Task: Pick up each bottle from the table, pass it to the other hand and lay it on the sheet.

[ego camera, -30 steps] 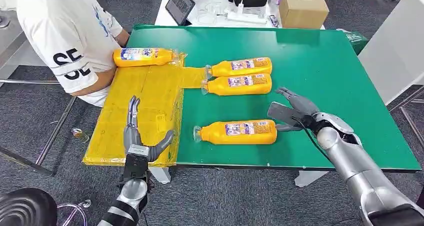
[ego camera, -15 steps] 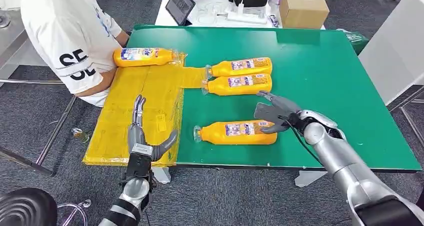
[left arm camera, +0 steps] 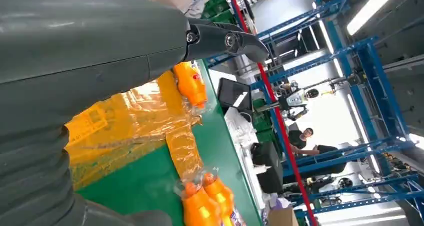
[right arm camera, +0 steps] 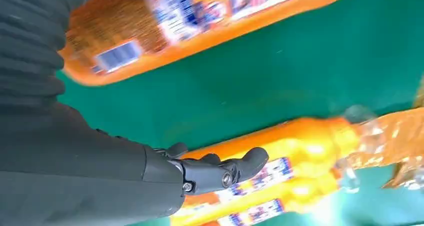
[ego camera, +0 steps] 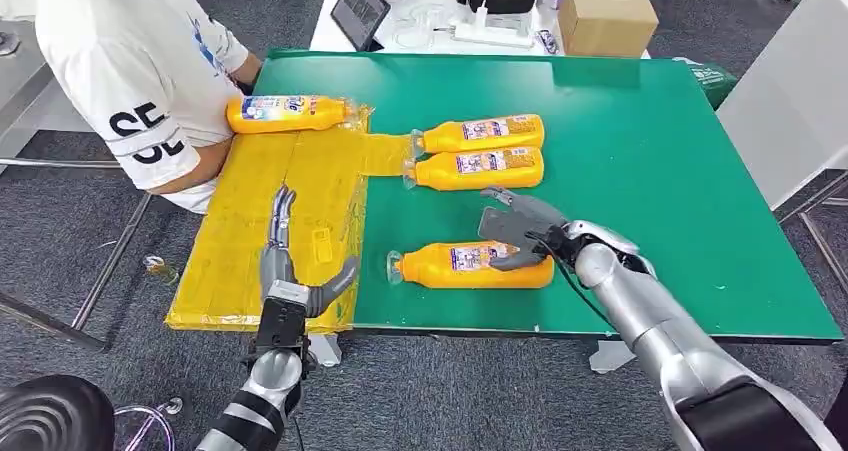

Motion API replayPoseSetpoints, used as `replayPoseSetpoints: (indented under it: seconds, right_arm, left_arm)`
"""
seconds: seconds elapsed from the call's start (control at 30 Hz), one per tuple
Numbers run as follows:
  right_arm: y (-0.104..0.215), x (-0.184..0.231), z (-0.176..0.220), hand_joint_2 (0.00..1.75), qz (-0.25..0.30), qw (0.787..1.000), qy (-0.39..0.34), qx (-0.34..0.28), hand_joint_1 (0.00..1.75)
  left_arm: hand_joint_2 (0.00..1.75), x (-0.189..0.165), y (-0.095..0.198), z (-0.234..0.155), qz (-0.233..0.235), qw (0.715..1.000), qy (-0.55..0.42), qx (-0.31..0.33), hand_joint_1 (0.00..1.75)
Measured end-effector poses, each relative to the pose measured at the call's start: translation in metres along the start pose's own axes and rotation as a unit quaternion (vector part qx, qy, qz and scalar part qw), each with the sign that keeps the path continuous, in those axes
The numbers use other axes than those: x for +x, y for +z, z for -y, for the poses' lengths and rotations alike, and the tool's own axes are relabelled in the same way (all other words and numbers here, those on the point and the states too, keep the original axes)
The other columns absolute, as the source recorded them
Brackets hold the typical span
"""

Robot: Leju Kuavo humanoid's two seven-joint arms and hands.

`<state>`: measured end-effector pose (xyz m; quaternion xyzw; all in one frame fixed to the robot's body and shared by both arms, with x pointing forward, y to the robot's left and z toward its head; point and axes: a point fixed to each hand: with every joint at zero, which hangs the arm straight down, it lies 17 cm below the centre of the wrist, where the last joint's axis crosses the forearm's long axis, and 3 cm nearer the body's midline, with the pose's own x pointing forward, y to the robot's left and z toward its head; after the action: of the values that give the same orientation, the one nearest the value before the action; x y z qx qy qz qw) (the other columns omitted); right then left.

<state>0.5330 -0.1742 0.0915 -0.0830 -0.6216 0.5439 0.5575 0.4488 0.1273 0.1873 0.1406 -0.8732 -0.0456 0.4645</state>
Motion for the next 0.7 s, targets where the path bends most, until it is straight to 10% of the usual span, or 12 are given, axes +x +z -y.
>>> replayPoseSetpoints:
  seconds: [0.7]
  right_arm:
    - [-0.009, -0.007, -0.076, 1.75, -0.030, 0.994, 0.022, 0.107, 0.00]
  left_arm:
    - [1.75, -0.008, -0.001, 0.008, -0.019, 1.000, 0.014, -0.001, 0.00]
